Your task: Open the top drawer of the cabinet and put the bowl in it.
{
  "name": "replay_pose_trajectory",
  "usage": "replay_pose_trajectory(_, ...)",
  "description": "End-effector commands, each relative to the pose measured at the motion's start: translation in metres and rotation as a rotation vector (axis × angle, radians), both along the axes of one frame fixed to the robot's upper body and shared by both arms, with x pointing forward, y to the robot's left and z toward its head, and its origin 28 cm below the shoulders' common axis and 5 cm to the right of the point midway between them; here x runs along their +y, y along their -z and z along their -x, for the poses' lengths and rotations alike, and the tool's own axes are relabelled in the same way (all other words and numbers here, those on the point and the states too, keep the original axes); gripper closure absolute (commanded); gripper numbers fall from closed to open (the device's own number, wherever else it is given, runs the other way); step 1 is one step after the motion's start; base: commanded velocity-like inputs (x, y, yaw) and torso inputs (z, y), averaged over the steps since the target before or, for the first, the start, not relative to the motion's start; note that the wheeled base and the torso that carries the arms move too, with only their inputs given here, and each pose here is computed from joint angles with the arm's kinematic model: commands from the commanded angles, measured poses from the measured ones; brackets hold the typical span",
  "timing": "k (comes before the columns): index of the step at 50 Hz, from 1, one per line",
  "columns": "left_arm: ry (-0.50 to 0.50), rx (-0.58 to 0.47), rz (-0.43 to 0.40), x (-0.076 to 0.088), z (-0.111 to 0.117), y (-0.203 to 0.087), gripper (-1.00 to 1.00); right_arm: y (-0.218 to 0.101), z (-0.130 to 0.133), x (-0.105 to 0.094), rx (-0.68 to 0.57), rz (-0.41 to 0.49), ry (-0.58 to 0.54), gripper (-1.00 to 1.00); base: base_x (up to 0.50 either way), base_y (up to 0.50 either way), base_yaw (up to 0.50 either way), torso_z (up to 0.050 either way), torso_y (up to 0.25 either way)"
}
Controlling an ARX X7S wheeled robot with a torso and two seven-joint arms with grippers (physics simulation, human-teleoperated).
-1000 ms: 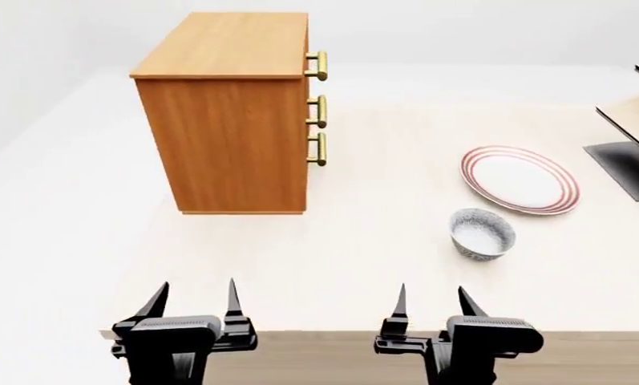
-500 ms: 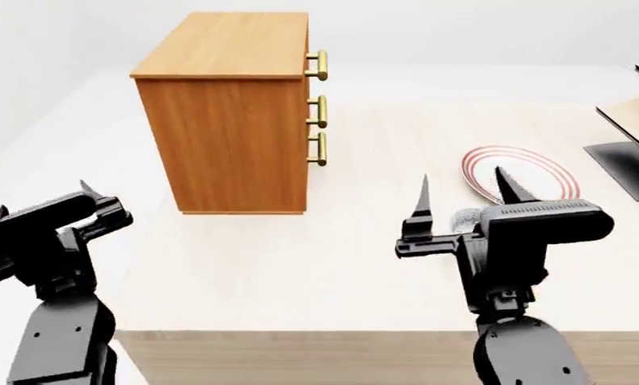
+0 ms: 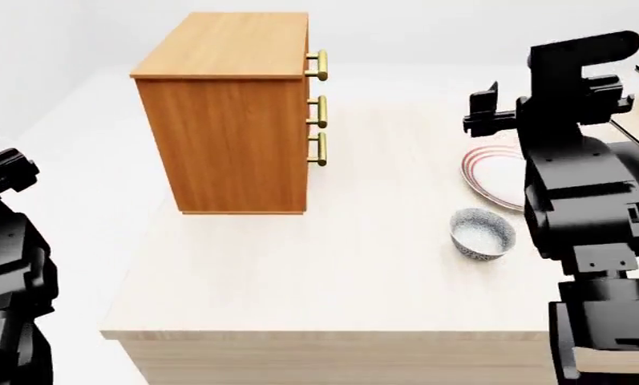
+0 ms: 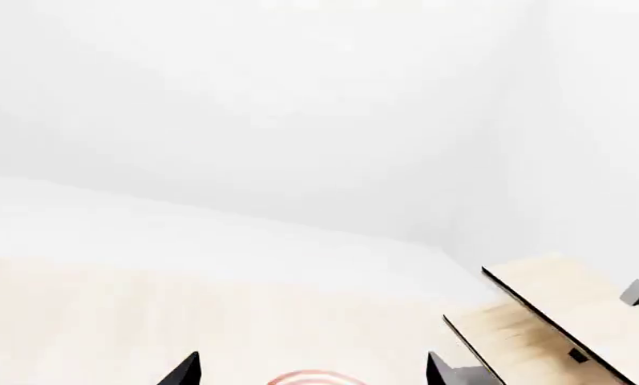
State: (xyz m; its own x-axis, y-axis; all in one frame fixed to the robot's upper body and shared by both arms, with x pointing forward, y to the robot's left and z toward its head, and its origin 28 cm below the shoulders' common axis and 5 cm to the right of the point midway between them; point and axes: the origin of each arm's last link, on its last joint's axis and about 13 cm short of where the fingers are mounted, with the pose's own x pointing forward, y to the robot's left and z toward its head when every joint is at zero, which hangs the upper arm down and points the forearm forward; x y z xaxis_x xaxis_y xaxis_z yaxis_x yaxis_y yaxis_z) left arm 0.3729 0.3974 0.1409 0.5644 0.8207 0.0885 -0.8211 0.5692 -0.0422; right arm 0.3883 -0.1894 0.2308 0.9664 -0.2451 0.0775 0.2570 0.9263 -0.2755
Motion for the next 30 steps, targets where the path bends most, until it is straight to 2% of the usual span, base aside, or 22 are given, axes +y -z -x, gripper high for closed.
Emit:
replay_pose_trajectory(1,-0.031,0.028,0.050,0.007,0.000,-0.006,-1.00,0.015,-0.019,-0.005,0.121,-0.157,0.033,-1.00,0.00,0.00,0.00,0.000,0.000)
replay_pose_trajectory(10,-0.023,0.038,0.053,0.008,0.000,-0.006,-1.00,0.040,-0.027,-0.002,0.145,-0.205,0.037,-1.00,0.00,0.00,0.00,0.000,0.000)
replay_pose_trajectory(19,-0.022,0.051,0.061,0.010,0.001,-0.006,-1.00,0.034,-0.025,-0.006,0.100,-0.236,0.026,-1.00,0.00,0.00,0.00,0.000,0.000)
replay_pose_trajectory(25,-0.016,0.045,0.069,0.010,0.000,-0.010,-1.00,0.026,-0.020,-0.009,0.090,-0.281,0.008,-1.00,0.50,0.00,0.00,0.000,0.000)
replay_pose_trajectory(30,-0.017,0.043,0.069,0.011,0.000,-0.011,-1.00,0.023,-0.018,-0.010,0.088,-0.286,0.006,-1.00,0.50,0.00,0.00,0.000,0.000)
